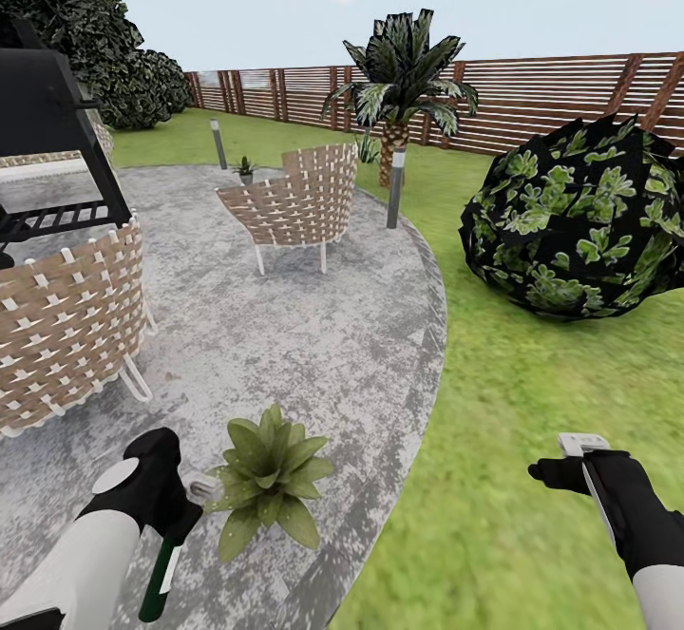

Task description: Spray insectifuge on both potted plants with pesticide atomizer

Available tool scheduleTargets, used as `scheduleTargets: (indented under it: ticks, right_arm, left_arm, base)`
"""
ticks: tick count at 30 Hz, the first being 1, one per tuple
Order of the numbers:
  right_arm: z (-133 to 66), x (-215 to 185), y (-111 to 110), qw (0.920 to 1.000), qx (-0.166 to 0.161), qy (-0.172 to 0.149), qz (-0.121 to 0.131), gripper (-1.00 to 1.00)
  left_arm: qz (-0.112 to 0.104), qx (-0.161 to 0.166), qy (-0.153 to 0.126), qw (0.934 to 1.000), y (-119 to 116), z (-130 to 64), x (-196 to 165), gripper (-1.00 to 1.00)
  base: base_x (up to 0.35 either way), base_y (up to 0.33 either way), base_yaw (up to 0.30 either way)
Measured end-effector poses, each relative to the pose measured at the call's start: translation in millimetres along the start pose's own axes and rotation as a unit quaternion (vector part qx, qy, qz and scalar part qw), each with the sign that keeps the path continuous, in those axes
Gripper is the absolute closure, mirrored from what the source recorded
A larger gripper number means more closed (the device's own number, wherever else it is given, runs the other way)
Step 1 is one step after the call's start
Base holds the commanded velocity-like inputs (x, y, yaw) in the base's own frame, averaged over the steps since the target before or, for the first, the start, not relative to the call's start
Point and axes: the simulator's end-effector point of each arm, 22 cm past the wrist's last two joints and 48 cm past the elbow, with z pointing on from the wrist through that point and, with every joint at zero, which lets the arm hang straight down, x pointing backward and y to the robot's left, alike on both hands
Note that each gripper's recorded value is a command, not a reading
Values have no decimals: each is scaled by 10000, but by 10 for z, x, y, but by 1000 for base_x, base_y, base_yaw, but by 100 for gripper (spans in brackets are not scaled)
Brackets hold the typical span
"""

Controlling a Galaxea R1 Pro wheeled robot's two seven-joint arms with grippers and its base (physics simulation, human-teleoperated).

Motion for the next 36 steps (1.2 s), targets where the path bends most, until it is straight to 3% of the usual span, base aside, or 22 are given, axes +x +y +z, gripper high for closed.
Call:
scheduleTargets:
  ticks: [4,10,14,27,36]
  right_arm:
    - [0,1,0,10000,0,1,0,-100]
    - [-1,-1,0,10000,-1,-1,0,-100]
    - [-1,-1,1,10000,-3,-2,1,-100]
    - [-2,-1,0,10000,-2,-2,1,-100]
    - [-1,-2,0,10000,-1,-2,0,-100]
  left_arm:
    - [3,-35,-82,10000,30,-80,-77,100]
    - [30,-227,-651,9976,175,-661,-605,100]
    - [39,-269,-793,9965,200,-816,-730,100]
    - [33,-298,-811,9963,227,-844,-742,100]
    - [37,-298,-810,9963,224,-845,-743,100]
  base:
    - [0,0,0]
    - [0,0,0]
    - [0,0,-19]
    - [0,0,-231]
    - [0,0,-53]
